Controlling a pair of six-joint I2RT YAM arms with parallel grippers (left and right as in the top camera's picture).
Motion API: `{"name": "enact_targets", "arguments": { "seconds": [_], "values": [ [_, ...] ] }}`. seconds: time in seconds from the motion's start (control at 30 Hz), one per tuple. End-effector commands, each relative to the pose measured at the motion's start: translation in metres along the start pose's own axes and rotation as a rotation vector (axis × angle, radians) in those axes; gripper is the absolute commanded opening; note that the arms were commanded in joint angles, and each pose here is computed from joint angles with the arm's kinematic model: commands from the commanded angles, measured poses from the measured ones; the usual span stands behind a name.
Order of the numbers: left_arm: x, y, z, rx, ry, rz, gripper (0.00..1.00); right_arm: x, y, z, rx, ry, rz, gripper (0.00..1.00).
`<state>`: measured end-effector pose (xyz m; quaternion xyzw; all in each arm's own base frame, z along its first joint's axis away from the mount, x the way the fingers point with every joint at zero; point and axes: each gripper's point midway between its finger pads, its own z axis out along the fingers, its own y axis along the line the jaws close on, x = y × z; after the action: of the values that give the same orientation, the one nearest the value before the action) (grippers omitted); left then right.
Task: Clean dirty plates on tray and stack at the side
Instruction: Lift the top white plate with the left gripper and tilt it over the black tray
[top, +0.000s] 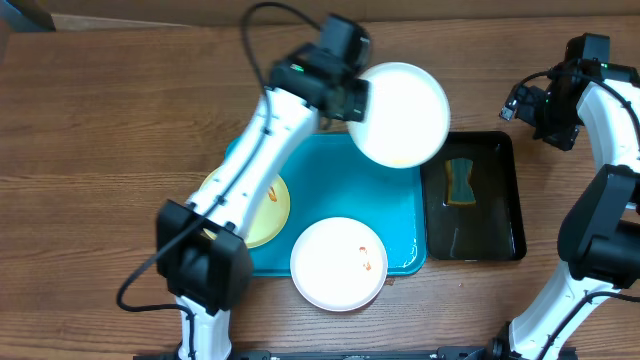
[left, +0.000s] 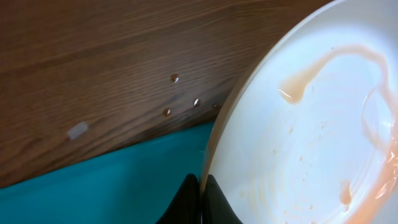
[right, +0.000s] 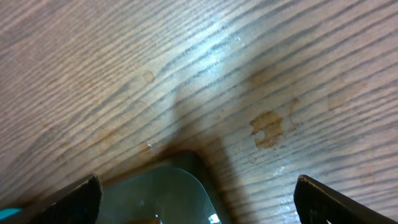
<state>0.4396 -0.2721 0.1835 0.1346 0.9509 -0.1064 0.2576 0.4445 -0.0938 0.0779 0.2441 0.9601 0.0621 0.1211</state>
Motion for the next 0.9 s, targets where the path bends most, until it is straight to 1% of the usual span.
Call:
{"name": "enact_targets", "arguments": {
  "seconds": [0.0,0.07,0.2,0.37,0.43,0.5,0.67,0.87],
  "values": [
    [-0.011,-0.019,-0.008,-0.127,-0.090,0.115,0.04,-0.013,-0.007,-0.009,-0.024,-0.040,0.032,1.00],
    [-0.011,-0.034,-0.012,-0.161,-0.127,0.151,0.04,-0.020,-0.017,-0.011,-0.033,-0.058,0.060,1.00],
    [-0.012,-0.060,-0.018,-0.204,-0.185,0.240,0.04,-0.034,-0.052,-0.018,-0.059,-0.088,0.219,1.00],
    [-0.010,-0.083,-0.027,-0.257,-0.236,0.357,0.04,-0.039,-0.093,-0.024,-0.038,-0.109,0.304,1.00],
    [-0.011,-0.091,-0.033,-0.300,-0.268,0.402,0.04,-0.040,-0.106,-0.026,-0.032,-0.115,0.330,1.00],
    [-0.011,-0.098,-0.038,-0.332,-0.294,0.431,0.04,-0.041,-0.114,-0.028,-0.028,-0.119,0.346,1.00],
    [-0.010,-0.125,-0.059,-0.443,-0.377,0.556,0.04,-0.041,-0.123,-0.030,-0.024,-0.124,0.366,1.00],
    [0.006,-0.164,-0.088,-0.555,-0.452,0.707,0.04,-0.041,-0.123,-0.029,-0.024,-0.123,0.365,1.00]
  ]
}}
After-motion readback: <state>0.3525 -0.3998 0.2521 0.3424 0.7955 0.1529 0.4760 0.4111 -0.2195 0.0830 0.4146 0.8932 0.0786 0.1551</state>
